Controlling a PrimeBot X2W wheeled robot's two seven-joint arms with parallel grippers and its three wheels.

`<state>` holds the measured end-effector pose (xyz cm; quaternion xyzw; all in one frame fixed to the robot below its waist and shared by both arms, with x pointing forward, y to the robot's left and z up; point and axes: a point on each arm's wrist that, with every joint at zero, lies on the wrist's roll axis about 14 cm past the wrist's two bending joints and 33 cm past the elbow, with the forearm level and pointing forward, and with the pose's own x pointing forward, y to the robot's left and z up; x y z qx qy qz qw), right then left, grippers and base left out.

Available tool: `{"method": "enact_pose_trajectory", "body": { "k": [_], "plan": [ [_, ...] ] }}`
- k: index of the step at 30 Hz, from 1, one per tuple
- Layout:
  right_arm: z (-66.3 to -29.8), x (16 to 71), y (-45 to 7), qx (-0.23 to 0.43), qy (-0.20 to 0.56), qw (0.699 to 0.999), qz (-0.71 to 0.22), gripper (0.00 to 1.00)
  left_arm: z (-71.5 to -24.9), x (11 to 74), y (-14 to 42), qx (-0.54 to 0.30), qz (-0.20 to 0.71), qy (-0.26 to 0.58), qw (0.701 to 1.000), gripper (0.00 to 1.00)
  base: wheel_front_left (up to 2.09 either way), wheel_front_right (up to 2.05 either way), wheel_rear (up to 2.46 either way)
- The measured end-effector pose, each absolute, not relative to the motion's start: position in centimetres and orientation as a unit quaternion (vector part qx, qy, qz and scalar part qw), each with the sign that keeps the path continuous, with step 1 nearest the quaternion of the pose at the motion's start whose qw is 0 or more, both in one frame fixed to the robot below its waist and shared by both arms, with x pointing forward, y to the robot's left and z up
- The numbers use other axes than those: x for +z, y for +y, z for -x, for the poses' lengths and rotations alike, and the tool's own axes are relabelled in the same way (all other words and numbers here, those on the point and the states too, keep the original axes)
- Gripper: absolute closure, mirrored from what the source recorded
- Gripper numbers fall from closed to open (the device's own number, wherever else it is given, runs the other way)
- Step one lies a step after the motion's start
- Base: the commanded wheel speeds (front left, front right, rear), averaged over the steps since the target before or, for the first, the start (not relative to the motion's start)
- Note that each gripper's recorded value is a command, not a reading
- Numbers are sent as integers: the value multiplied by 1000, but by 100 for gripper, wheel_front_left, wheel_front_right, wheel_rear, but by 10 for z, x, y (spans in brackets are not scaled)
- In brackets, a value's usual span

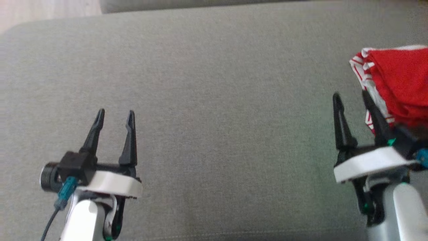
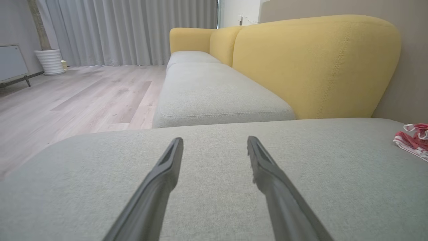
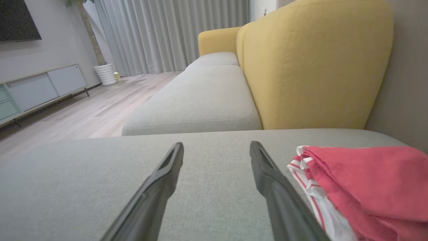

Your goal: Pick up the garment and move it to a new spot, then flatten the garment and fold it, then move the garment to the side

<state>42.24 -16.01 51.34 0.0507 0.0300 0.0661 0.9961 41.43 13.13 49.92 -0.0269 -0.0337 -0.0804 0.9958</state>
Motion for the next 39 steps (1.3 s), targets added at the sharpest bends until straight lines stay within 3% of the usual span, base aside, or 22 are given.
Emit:
{"method": "enact_pose_trajectory", "body": {
  "k": [17,39],
  "plan": [
    [-367,502,-150,78,53,994,-59,0,-356,494,151,-52,20,-9,998,0,0,0,0],
    [-349,508,-156,70,54,995,-34,0,-339,491,150,-59,16,3,998,0,0,0,0]
  ]
}}
